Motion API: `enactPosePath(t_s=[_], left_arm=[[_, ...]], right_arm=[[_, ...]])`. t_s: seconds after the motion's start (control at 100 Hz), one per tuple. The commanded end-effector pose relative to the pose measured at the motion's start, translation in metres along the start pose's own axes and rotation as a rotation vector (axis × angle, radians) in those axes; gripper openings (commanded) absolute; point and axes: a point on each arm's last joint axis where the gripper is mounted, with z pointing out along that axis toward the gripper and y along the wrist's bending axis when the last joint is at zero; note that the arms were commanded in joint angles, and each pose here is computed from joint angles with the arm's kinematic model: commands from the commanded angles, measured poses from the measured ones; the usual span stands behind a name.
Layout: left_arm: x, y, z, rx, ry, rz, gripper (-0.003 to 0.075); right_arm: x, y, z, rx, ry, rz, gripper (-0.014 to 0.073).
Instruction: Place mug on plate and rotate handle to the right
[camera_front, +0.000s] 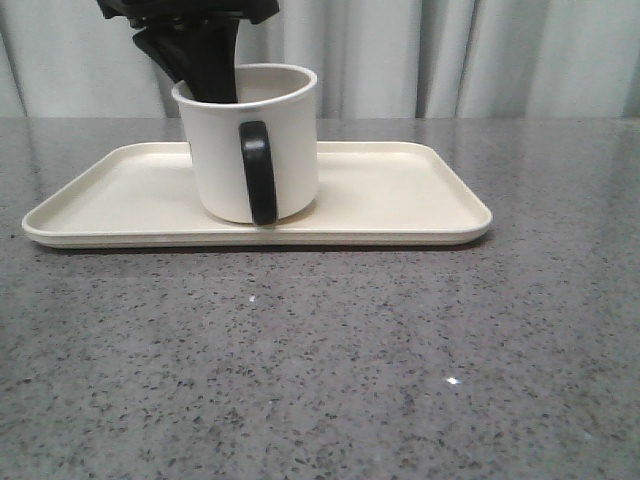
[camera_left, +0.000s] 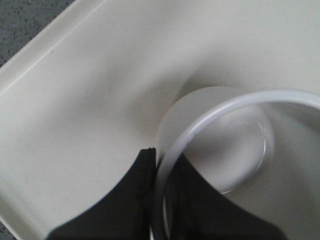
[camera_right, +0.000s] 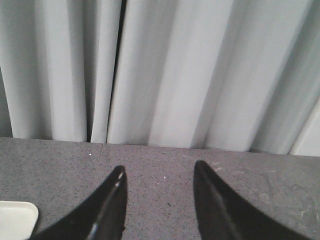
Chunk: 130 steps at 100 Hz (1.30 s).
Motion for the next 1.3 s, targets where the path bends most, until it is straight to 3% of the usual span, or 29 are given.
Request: enactPosePath(t_s=[0.0, 0.16, 0.41, 0.51, 0.77, 1.17, 1.29], left_arm=[[-0.008, -0.004, -0.025, -0.002, -0.111, 0.009, -0.0019], [-0.007, -0.005, -0.025, 0.000, -0.100, 0.009, 0.0013], [-0.007, -0.005, -0.025, 0.002, -0.098, 0.009, 0.0279], [-0.007, -0.005, -0.026, 0.002, -0.099, 0.009, 0.0339], [-0.011, -0.005, -0.038, 0.000, -0.119, 0.013, 0.0341], [-0.017, -0.009, -0.108, -0.024, -0.242, 0.032, 0.0337], [-0.010, -0.007, -0.131, -0.085, -0.286, 0.045, 0.0337]], right_arm=[[-0.015, -0.001, -0.005, 0.009, -0.105, -0.018, 0.0334], [-0.015, -0.001, -0.005, 0.009, -0.104, -0.018, 0.0334], [-0.015, -0.001, -0.005, 0.009, -0.102, -0.018, 0.0334], [-0.015, -0.001, -0.005, 0.009, -0.096, -0.018, 0.0334], [-0.014, -0.001, -0.005, 0.009, -0.095, -0.018, 0.0334], [-0.013, -0.001, -0.005, 0.009, -0.084, -0.018, 0.0334], [-0.013, -0.001, -0.005, 0.009, -0.084, -0.018, 0.0334]])
